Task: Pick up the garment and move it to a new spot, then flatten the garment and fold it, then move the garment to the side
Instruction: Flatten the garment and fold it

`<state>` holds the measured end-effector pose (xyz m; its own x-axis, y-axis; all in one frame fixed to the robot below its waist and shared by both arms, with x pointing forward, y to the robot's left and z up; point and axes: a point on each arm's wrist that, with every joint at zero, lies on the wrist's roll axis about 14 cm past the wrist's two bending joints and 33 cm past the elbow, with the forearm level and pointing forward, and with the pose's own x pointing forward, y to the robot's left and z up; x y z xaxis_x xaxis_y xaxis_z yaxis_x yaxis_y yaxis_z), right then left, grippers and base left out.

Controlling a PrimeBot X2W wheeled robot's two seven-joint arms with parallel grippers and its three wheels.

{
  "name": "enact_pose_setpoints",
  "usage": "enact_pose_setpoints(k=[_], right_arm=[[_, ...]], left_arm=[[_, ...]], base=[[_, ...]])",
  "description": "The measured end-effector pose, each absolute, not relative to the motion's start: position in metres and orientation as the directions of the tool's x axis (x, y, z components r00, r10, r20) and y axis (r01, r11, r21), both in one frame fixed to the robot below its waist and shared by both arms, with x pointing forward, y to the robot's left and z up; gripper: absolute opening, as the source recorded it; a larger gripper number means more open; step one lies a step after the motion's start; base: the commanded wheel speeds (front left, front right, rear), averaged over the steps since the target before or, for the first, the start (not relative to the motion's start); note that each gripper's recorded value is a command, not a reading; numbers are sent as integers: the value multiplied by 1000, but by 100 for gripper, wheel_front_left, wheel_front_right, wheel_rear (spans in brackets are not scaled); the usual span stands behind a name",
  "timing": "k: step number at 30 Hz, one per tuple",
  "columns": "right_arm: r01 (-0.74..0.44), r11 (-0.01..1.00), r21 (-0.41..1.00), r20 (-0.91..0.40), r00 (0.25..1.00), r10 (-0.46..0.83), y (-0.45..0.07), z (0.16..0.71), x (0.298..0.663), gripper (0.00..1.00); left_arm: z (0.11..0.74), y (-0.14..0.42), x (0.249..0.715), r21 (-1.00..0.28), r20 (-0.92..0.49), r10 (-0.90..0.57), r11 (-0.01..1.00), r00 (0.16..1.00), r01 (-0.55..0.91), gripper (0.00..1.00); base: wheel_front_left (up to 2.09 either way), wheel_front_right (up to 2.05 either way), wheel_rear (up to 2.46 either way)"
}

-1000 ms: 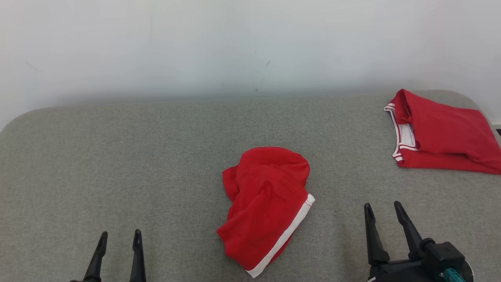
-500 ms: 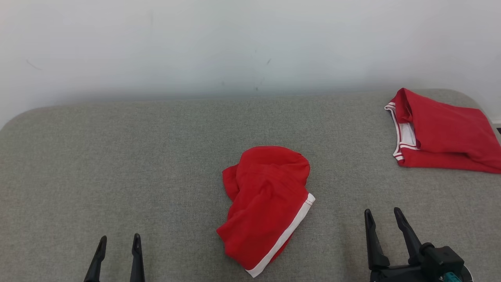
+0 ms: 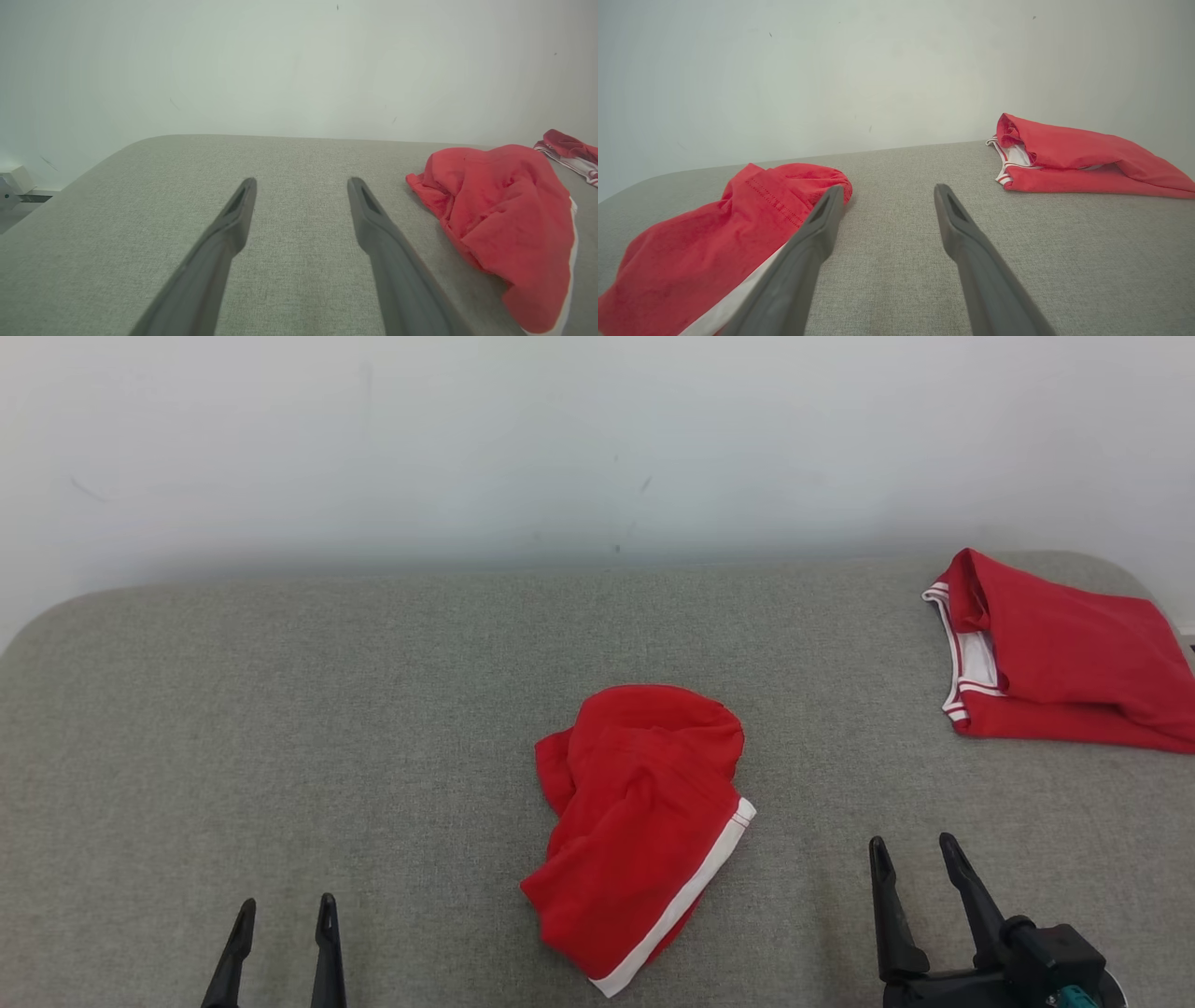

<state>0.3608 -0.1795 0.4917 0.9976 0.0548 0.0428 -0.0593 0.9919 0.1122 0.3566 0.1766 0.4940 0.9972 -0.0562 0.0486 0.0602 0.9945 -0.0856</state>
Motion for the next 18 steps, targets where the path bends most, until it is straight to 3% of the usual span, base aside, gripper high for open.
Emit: enact_pose_setpoints(k=[18], right_arm=[[-57, 992, 113, 37, 998, 53, -180, 490, 360, 100]], left_arm=[[497, 177, 357, -86, 58, -47, 995, 997, 52, 100]], base=[[0, 0, 0]])
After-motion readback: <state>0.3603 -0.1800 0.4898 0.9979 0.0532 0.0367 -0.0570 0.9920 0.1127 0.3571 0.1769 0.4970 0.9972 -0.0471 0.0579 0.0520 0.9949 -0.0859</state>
